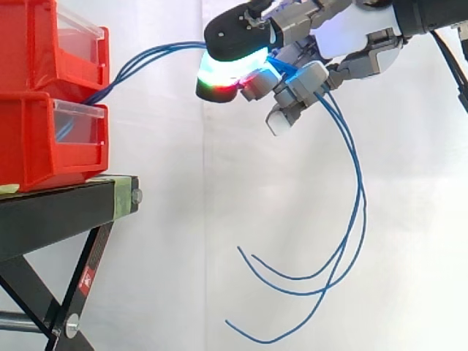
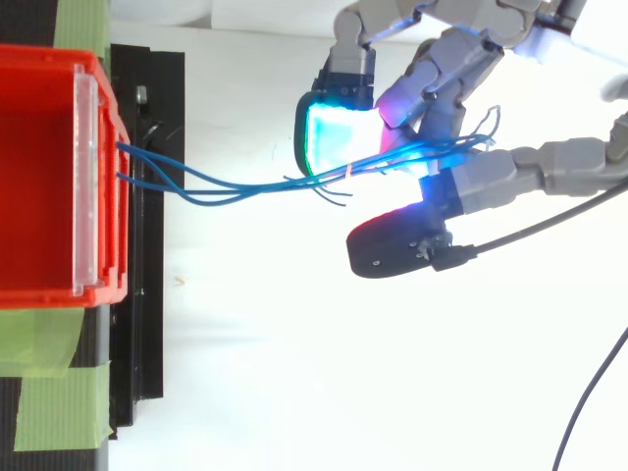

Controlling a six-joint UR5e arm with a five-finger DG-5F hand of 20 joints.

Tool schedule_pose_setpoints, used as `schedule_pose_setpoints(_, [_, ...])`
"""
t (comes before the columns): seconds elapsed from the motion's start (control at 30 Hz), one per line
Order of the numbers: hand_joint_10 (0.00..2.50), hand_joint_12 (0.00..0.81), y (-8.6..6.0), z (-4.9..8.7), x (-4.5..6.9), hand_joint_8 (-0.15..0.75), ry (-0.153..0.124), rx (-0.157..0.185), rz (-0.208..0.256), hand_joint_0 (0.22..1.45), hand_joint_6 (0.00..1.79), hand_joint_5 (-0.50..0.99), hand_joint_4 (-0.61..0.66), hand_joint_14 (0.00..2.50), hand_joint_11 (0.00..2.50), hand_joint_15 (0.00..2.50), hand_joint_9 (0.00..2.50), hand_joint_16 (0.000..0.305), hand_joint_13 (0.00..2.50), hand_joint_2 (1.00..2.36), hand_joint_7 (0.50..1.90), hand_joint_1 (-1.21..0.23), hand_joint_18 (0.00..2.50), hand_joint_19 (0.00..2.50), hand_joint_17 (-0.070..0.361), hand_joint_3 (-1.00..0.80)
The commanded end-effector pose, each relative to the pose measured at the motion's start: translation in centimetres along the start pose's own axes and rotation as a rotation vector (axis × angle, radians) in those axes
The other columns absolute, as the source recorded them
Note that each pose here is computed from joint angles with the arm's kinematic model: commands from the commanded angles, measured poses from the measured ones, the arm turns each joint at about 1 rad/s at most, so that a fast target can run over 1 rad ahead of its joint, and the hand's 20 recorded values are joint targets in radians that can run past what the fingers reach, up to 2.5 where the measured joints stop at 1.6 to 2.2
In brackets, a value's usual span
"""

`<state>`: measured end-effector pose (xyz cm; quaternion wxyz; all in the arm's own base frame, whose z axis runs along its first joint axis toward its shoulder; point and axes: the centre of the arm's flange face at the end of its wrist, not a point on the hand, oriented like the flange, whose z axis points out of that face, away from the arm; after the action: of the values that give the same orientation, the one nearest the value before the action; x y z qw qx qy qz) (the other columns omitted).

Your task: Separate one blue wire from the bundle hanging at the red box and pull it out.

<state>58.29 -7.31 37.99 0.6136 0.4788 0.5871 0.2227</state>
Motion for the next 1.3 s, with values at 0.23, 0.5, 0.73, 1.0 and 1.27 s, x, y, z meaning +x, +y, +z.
schedule_pose_setpoints(0.23, [0.13,0.344,0.02,-0.02,0.07,0.336,0.001,0.000,0.000,0.56,0.88,-0.24,0.25,0.54,1.73,1.51,1.03,0.063,1.24,1.00,1.15,-0.73,0.75,0.81,0.141,-0.46])
schedule_pose_setpoints(0.5, [0.10,0.332,0.02,-0.02,0.07,0.330,0.001,0.000,0.000,0.59,0.89,-0.23,0.25,0.57,1.75,1.51,1.09,0.062,1.28,1.01,1.16,-0.66,0.78,0.82,0.139,-0.39])
schedule_pose_setpoints(0.73, [0.09,0.338,0.09,-0.01,0.05,0.334,0.001,-0.002,0.003,0.59,0.89,-0.22,0.26,0.58,1.75,1.50,1.13,0.061,1.29,1.01,1.18,-0.61,0.78,0.83,0.138,-0.36])
schedule_pose_setpoints(1.0, [0.10,0.333,0.09,-0.01,0.05,0.324,0.001,-0.002,0.005,0.62,0.90,-0.22,0.20,0.54,1.76,1.54,1.13,0.061,1.30,1.02,1.19,-0.69,0.80,0.81,0.137,-0.25])
schedule_pose_setpoints(1.27, [0.12,0.333,0.09,-0.01,0.05,0.313,0.001,-0.002,0.005,0.66,0.91,-0.24,0.20,0.49,1.75,1.58,1.03,0.061,1.26,1.03,1.17,-0.81,0.76,0.81,0.136,-0.04])
